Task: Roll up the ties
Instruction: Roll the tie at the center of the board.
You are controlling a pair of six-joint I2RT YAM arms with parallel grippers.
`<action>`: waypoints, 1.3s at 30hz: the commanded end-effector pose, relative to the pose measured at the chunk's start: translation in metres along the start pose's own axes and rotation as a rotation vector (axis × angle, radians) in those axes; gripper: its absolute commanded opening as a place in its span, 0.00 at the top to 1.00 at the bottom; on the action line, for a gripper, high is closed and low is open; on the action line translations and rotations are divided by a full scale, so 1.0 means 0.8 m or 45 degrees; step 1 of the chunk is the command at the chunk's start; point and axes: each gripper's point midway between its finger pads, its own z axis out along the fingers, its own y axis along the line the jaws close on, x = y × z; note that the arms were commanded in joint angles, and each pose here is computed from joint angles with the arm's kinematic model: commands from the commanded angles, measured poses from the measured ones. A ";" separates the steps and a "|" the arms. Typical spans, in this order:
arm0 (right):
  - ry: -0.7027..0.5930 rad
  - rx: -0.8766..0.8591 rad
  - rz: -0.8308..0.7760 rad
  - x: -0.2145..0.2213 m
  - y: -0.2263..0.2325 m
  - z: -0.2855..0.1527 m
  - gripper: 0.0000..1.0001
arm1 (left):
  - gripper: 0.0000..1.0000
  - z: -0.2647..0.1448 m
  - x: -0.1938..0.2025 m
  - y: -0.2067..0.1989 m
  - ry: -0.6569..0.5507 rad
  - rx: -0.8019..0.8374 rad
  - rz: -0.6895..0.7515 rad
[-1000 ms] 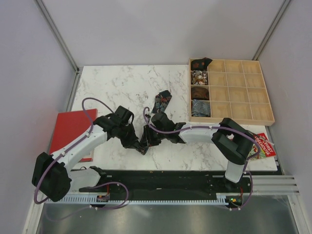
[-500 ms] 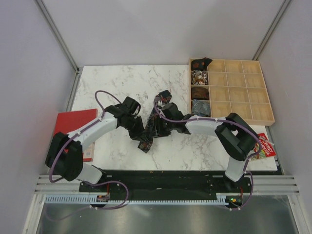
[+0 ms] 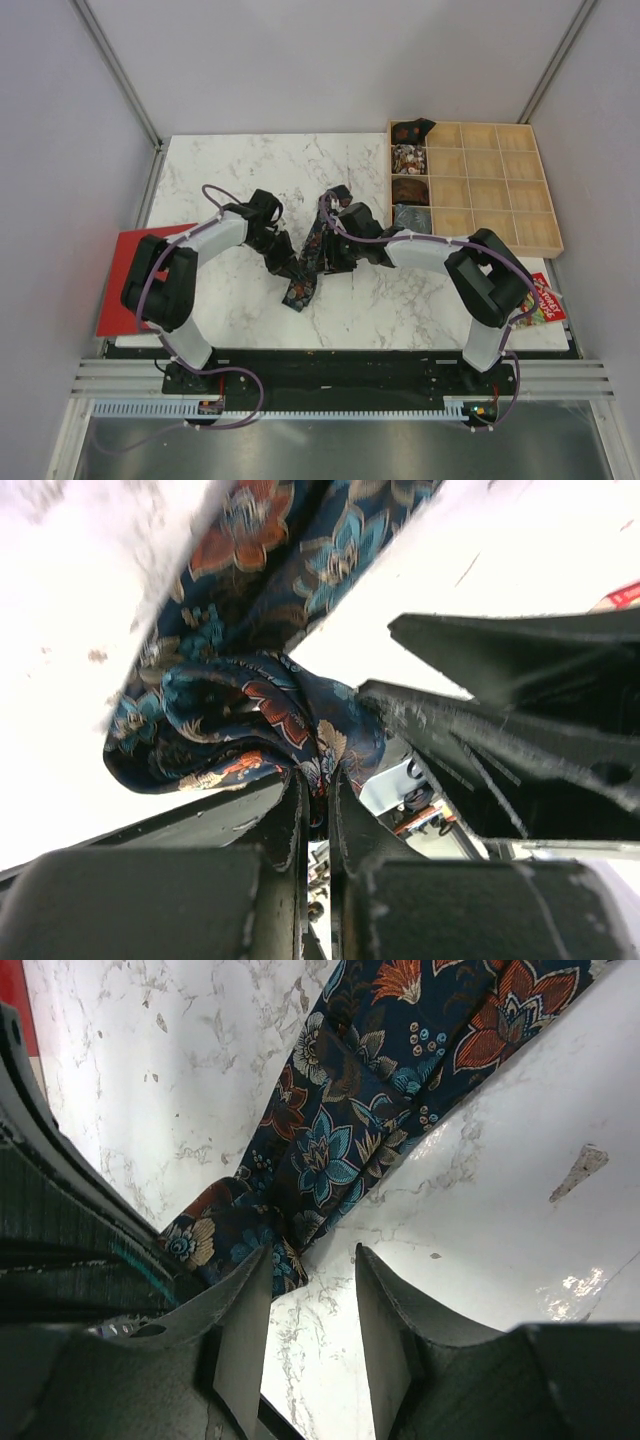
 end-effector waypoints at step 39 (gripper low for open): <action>-0.023 0.306 -0.427 0.044 -0.001 -0.046 0.36 | 0.61 -0.088 -0.108 0.022 -0.437 -0.286 0.200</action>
